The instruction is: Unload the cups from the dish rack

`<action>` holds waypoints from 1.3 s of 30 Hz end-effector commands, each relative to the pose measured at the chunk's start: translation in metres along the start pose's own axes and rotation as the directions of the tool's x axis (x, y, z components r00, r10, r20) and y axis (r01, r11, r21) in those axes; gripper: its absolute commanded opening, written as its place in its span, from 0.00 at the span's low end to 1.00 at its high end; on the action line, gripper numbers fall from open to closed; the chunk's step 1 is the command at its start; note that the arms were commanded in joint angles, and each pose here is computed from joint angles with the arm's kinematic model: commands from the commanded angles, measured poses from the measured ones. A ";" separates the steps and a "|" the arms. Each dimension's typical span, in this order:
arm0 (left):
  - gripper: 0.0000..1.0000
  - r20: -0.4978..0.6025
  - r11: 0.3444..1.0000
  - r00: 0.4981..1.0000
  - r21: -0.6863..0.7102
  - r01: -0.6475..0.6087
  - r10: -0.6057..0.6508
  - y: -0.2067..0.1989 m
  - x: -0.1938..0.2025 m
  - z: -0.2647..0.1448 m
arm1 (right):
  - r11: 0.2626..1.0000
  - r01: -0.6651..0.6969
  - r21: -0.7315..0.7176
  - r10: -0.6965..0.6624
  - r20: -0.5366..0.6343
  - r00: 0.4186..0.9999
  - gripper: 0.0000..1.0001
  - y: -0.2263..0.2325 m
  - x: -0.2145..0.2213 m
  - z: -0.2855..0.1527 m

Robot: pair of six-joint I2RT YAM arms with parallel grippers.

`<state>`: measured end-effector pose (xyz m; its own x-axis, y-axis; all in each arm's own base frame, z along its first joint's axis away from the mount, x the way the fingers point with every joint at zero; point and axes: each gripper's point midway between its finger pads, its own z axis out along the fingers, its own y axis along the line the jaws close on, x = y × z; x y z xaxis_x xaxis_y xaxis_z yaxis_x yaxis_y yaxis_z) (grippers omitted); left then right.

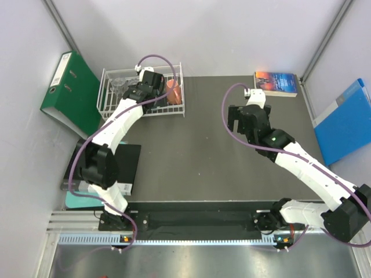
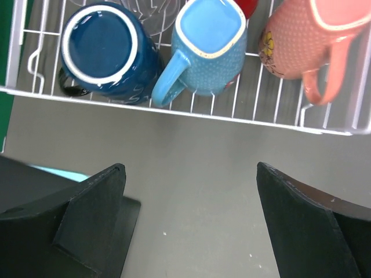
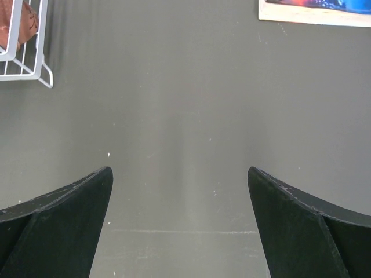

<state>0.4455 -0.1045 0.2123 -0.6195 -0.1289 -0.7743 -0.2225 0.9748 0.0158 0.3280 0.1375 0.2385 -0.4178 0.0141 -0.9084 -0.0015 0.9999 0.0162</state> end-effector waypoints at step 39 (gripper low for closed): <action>0.99 0.079 0.969 0.979 -0.147 0.197 -0.187 0.087 -0.039 0.096 | 0.994 -0.061 -0.088 0.060 -0.017 0.998 1.00 0.019 0.001 0.002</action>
<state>0.5106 -0.0123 0.1787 -0.5368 -0.2603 -0.8026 -0.3909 0.9197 -0.0368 0.3223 0.1533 0.2259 -0.4593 0.0549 -0.8866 -0.0534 0.9946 0.0893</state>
